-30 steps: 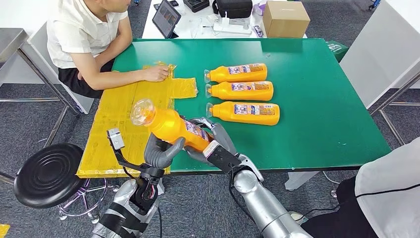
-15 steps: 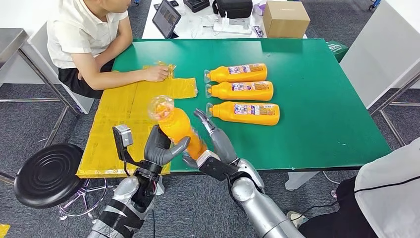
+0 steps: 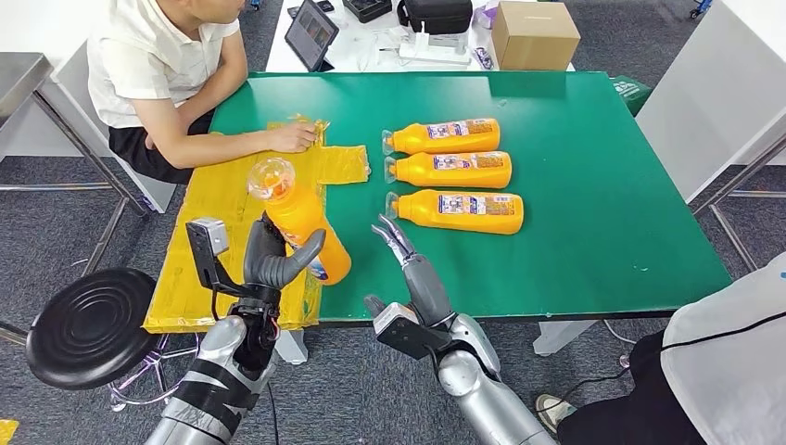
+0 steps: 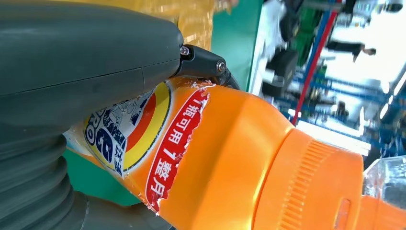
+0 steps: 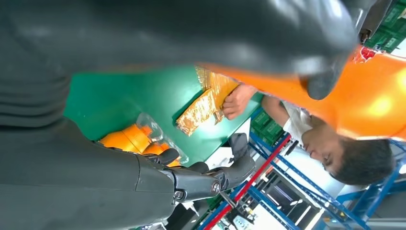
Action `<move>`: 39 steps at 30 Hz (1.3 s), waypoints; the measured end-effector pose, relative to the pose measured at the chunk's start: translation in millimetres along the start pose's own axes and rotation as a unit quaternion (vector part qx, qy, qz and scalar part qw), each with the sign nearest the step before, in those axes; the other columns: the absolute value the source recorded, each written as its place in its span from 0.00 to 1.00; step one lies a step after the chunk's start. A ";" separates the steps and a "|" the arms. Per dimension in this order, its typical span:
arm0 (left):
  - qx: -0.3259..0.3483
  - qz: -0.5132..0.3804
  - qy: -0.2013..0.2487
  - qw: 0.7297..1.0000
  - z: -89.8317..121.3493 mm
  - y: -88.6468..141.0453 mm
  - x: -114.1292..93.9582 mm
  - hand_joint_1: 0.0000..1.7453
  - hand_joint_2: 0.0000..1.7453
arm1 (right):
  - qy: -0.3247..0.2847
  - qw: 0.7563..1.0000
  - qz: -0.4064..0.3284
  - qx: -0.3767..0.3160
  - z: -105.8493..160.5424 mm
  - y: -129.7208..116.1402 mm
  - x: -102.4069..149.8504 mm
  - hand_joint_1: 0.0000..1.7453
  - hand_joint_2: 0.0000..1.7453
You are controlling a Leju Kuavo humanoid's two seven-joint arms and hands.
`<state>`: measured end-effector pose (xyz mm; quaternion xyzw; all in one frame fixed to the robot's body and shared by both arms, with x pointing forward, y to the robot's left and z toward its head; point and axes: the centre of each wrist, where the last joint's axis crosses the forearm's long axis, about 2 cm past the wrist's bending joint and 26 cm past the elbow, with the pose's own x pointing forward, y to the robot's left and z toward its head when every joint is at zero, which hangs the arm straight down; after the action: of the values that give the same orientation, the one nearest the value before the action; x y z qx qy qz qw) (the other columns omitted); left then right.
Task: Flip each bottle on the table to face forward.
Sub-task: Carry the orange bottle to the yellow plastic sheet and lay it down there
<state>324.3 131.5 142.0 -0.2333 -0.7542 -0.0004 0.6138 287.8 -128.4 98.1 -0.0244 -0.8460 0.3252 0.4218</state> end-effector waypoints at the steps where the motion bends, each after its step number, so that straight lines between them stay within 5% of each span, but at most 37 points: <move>1: 0.011 -0.015 -0.006 1.000 -1.9 2.7 1.3 1.00 1.00 | -0.002 1.000 0.002 -0.002 1.3 0.7 0.1 0.00 0.00; 4: 0.071 -0.160 -0.065 0.982 -8.3 11.7 8.1 1.00 1.00 | -0.013 1.000 0.012 -0.007 4.7 2.3 1.6 0.00 0.00; 7: 0.121 -0.399 -0.159 0.895 -17.7 19.7 19.7 1.00 1.00 | -0.030 0.999 0.013 -0.003 4.6 3.4 5.6 0.00 0.00; 9: 0.110 -0.490 -0.182 0.845 -25.0 24.1 23.0 1.00 1.00 | -0.042 0.999 0.011 0.002 2.9 4.4 9.0 0.00 0.00; 21: 0.013 -0.651 -0.046 0.758 -65.1 56.5 16.0 1.00 1.00 | -0.082 0.996 -0.025 0.019 -4.9 12.5 22.9 0.00 0.00; 31: -0.046 -0.651 0.088 0.752 -71.2 76.4 6.4 0.95 1.00 | -0.090 0.994 -0.049 0.028 -9.0 20.3 28.7 0.00 0.00; 32: -0.049 -0.646 0.099 0.755 -71.0 78.0 5.7 0.92 1.00 | -0.090 0.994 -0.051 0.028 -9.2 21.1 28.9 0.00 0.00; 33: -0.051 -0.641 0.109 0.758 -70.9 79.6 5.3 0.78 1.00 | -0.090 0.994 -0.053 0.029 -9.4 21.9 29.1 0.00 0.00; 36: -0.049 -0.629 0.131 0.765 -71.3 83.6 5.1 0.22 1.00 | -0.091 0.994 -0.058 0.031 -9.7 24.2 29.7 0.00 0.00; 39: -0.048 -0.622 0.147 0.767 -71.3 86.6 4.9 0.02 1.00 | -0.091 0.993 -0.062 0.033 -9.7 26.5 30.1 0.00 0.00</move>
<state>420.2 189.9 139.4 0.2609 -0.6338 -0.4527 0.5704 269.4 -92.8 108.2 0.0715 -0.8694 0.3275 0.3629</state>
